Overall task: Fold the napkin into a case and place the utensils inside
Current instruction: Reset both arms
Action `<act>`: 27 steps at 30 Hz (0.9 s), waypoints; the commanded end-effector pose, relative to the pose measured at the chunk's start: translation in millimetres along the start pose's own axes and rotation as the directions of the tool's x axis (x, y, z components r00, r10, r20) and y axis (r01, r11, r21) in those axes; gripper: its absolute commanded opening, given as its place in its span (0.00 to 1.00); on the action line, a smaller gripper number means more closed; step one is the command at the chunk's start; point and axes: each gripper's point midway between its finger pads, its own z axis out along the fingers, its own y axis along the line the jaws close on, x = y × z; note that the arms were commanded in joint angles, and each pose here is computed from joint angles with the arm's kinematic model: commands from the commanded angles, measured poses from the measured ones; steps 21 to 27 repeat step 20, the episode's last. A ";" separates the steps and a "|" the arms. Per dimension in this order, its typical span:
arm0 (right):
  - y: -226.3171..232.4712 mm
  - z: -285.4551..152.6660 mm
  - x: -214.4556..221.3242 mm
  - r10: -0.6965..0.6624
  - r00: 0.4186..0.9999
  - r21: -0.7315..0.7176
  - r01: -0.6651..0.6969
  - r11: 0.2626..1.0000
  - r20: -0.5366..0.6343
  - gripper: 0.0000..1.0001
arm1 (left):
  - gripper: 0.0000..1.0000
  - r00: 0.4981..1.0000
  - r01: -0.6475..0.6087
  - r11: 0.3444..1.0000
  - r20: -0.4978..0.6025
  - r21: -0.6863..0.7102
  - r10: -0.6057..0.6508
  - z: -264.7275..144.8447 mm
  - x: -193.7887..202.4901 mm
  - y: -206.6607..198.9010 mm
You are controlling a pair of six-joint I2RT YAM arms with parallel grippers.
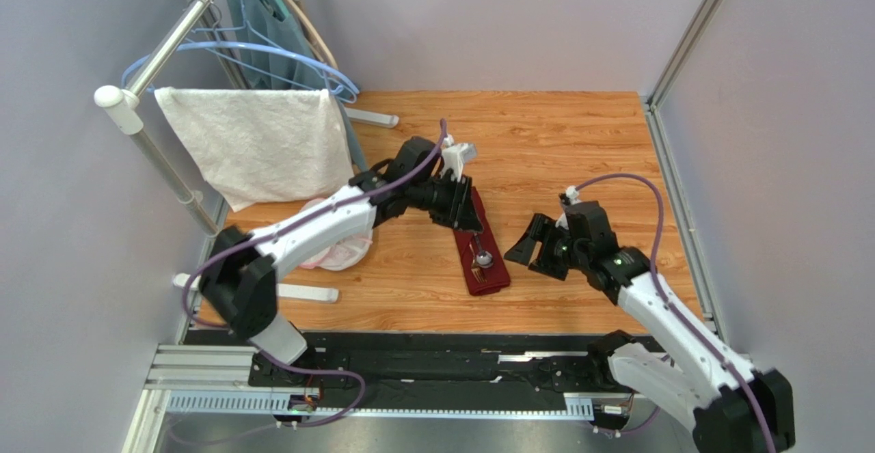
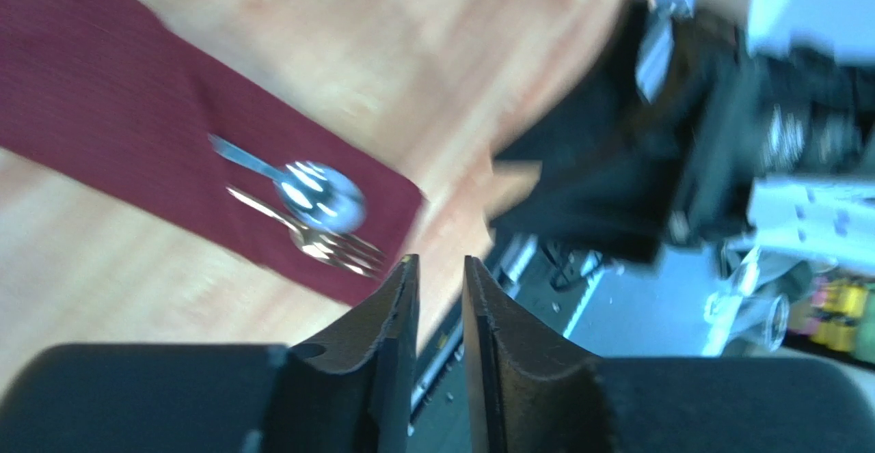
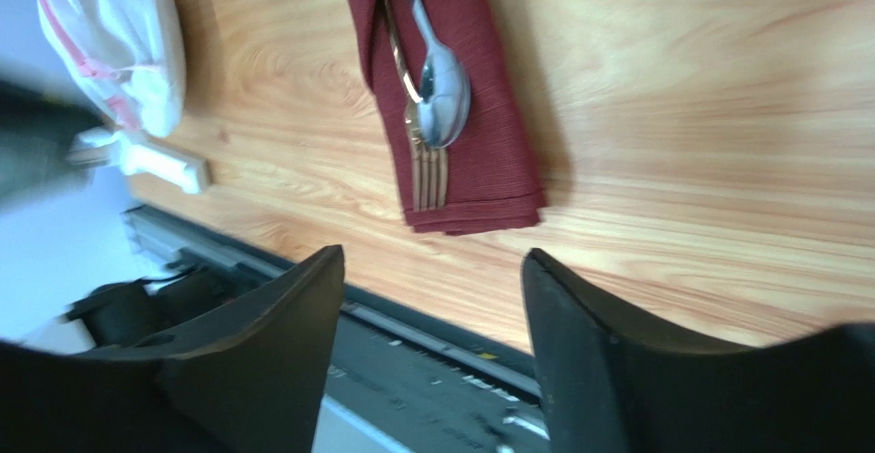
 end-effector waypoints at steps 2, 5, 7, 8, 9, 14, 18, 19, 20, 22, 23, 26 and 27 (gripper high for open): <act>-6.3 -46.8 -33.5 -0.248 0.933 0.084 0.233 0.969 0.262 1.00 | 0.36 0.957 -0.201 0.979 0.215 0.018 0.193 -50.9 26.3 -76.2; 26.9 -79.7 -60.3 -0.229 0.859 -0.008 0.262 0.965 0.457 1.00 | 0.39 0.917 -0.210 0.977 0.354 0.030 0.186 -73.8 39.9 -95.8; 38.7 -101.1 -67.8 -0.244 0.812 -0.027 0.304 0.952 0.530 1.00 | 0.40 0.843 -0.232 0.969 0.513 0.081 0.160 -109.5 33.0 -121.7; 44.6 -114.1 -73.4 -0.241 0.790 -0.025 0.309 0.951 0.564 1.00 | 0.48 0.836 -0.231 0.970 0.526 0.079 0.156 -111.0 45.5 -113.6; 49.0 -123.3 -74.0 -0.272 0.768 -0.019 0.347 0.938 0.579 1.00 | 0.53 0.807 -0.246 0.965 0.570 0.093 0.151 -122.7 47.9 -121.4; 56.6 -151.3 -60.4 -0.222 0.764 -0.090 0.343 0.935 0.605 1.00 | 0.54 0.696 -0.261 0.964 0.703 0.058 0.146 -185.7 52.7 -117.6; 51.7 -149.2 -54.4 -0.180 0.785 -0.113 0.302 0.947 0.593 1.00 | 0.54 0.668 -0.275 0.959 0.731 0.069 0.139 -194.0 54.7 -116.4; 51.0 -147.9 -54.3 -0.174 0.791 -0.112 0.292 0.950 0.587 1.00 | 0.54 0.665 -0.280 0.957 0.734 0.073 0.138 -192.4 55.5 -115.9; 51.3 -145.9 -54.4 -0.179 0.796 -0.108 0.292 0.950 0.578 1.00 | 0.54 0.663 -0.294 0.952 0.736 0.085 0.139 -191.5 56.1 -118.8; 51.3 -145.9 -54.4 -0.179 0.796 -0.108 0.292 0.950 0.578 1.00 | 0.54 0.663 -0.294 0.952 0.736 0.085 0.139 -191.5 56.1 -118.8; 51.3 -145.9 -54.4 -0.179 0.796 -0.108 0.292 0.950 0.578 1.00 | 0.54 0.663 -0.294 0.952 0.736 0.085 0.139 -191.5 56.1 -118.8; 51.3 -145.9 -54.4 -0.179 0.796 -0.108 0.292 0.950 0.578 1.00 | 0.54 0.663 -0.294 0.952 0.736 0.085 0.139 -191.5 56.1 -118.8; 51.3 -145.9 -54.4 -0.179 0.796 -0.108 0.292 0.950 0.578 1.00 | 0.54 0.663 -0.294 0.952 0.736 0.085 0.139 -191.5 56.1 -118.8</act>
